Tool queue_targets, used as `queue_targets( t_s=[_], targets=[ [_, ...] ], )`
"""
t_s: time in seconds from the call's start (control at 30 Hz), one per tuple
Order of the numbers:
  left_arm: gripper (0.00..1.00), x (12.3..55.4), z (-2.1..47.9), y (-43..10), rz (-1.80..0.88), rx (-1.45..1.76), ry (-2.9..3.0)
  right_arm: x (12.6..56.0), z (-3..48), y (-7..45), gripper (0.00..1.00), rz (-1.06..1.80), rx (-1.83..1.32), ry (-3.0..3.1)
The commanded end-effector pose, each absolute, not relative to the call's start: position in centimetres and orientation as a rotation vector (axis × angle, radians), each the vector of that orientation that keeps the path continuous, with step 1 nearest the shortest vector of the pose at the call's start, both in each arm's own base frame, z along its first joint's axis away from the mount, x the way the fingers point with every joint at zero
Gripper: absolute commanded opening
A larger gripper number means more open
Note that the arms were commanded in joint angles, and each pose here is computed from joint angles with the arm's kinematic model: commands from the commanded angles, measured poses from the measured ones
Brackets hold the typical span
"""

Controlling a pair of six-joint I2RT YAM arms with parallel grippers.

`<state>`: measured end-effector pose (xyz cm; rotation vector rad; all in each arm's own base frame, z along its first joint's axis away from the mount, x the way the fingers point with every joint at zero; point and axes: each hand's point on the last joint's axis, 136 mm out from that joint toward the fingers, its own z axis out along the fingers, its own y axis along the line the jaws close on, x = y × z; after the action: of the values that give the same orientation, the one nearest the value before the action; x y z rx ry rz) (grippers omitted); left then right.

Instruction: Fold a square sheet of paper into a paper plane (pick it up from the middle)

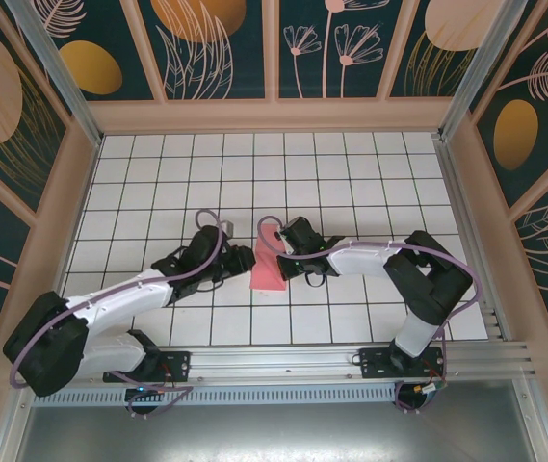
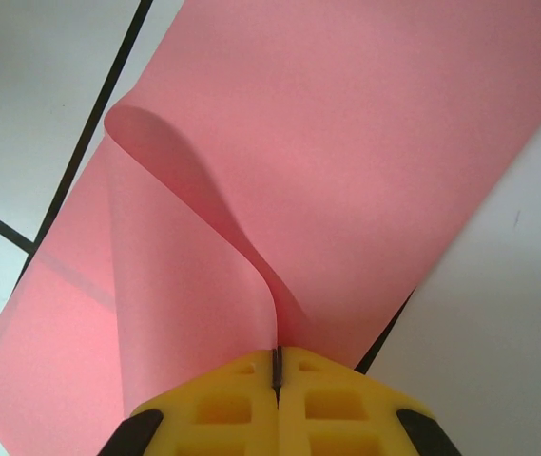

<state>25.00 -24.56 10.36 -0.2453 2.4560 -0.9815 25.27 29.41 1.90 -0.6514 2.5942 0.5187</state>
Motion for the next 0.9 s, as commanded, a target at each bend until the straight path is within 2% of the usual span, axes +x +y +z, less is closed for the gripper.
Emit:
queue_targets(
  t_s=[0.0, 0.47, 0.87],
  targets=[
    [0.30, 26.4, 11.7, -24.8, -1.106, -0.320, 2.382, 24.5, 1.7, 29.4, 0.05, 0.541, -0.661, 2.601],
    [0.27, 29.0, 10.1, -30.0, -1.322, -0.264, 2.399, 24.3, 1.1, 29.4, 0.05, 0.538, -0.657, 2.617],
    [0.25, 29.2, 5.9, -30.3, -1.250, -0.279, 2.507, 24.3, 1.0, 29.2, 0.05, 0.528, -0.657, 2.620]
  ],
)
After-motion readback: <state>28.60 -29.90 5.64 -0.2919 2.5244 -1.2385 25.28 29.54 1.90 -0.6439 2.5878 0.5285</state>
